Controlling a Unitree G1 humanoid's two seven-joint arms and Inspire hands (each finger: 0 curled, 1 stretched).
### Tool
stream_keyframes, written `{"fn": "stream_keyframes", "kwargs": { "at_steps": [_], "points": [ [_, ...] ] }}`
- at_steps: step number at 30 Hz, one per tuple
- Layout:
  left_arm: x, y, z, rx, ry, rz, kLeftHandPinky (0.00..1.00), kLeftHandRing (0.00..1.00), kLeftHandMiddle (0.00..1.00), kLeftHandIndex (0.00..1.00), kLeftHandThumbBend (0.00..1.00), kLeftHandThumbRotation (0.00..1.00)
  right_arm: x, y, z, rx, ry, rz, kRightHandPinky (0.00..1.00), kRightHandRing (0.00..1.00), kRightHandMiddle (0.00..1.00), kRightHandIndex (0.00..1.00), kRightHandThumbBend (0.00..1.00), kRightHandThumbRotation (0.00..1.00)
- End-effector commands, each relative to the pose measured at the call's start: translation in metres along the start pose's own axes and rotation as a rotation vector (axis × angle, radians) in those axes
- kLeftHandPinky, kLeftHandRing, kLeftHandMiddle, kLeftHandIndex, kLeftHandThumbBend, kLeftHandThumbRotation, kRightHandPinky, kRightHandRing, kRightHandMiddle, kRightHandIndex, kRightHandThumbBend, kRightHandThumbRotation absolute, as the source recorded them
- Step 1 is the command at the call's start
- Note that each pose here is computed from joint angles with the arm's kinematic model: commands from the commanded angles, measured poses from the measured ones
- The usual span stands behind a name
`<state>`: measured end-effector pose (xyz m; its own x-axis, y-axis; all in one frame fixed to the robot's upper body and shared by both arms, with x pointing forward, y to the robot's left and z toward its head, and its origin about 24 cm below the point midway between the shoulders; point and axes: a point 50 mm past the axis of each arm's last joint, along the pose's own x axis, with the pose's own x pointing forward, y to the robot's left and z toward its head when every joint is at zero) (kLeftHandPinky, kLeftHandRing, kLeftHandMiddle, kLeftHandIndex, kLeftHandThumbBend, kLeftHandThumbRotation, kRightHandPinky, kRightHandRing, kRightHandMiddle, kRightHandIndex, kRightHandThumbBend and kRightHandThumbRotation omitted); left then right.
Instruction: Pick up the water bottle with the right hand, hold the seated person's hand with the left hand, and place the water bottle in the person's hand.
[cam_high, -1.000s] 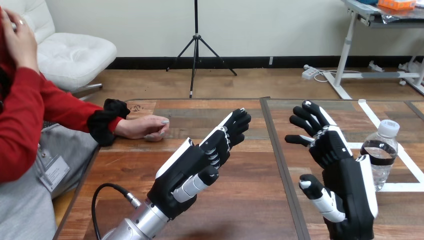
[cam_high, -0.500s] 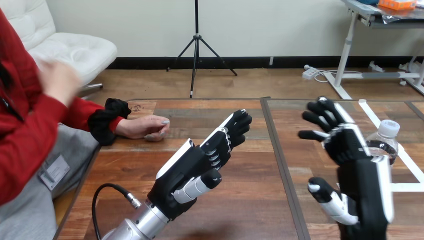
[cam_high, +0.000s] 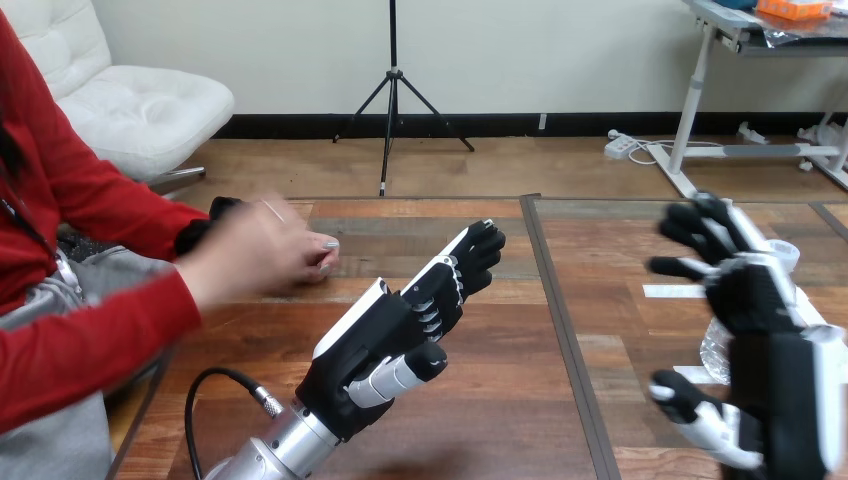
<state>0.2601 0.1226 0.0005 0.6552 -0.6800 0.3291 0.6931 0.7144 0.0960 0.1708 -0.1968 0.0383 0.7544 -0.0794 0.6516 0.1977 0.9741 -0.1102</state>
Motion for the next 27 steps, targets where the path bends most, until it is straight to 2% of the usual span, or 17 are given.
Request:
{"fn": "stream_keyframes", "kwargs": {
  "at_steps": [1, 12, 18, 24, 27],
  "points": [
    [0.018, 0.009, 0.011, 0.030, -0.063, -0.004, 1.00, 1.00, 1.00, 1.00, 1.00, 0.79, 0.011, -0.005, 0.012, -0.013, -0.111, -0.064, 0.67, 0.80, 0.81, 0.84, 1.00, 0.67],
    [0.018, 0.009, 0.011, 0.028, -0.064, -0.007, 1.00, 1.00, 1.00, 1.00, 1.00, 0.79, 0.006, -0.018, 0.017, -0.053, -0.152, -0.145, 0.66, 0.79, 0.80, 0.82, 1.00, 0.63],
    [0.018, 0.009, 0.011, 0.025, -0.062, -0.007, 1.00, 1.00, 1.00, 1.00, 1.00, 0.79, 0.004, -0.026, 0.019, -0.108, -0.168, -0.197, 0.65, 0.78, 0.79, 0.81, 1.00, 0.63],
    [0.019, 0.009, 0.011, 0.031, -0.058, -0.007, 1.00, 1.00, 1.00, 1.00, 1.00, 0.79, 0.001, -0.033, 0.017, -0.143, -0.164, -0.239, 0.65, 0.78, 0.79, 0.81, 1.00, 0.64],
    [0.018, 0.009, 0.011, 0.032, -0.058, -0.007, 1.00, 1.00, 1.00, 1.00, 1.00, 0.80, -0.001, -0.037, 0.015, -0.138, -0.152, -0.278, 0.65, 0.78, 0.79, 0.81, 1.00, 0.64]
  ]
}}
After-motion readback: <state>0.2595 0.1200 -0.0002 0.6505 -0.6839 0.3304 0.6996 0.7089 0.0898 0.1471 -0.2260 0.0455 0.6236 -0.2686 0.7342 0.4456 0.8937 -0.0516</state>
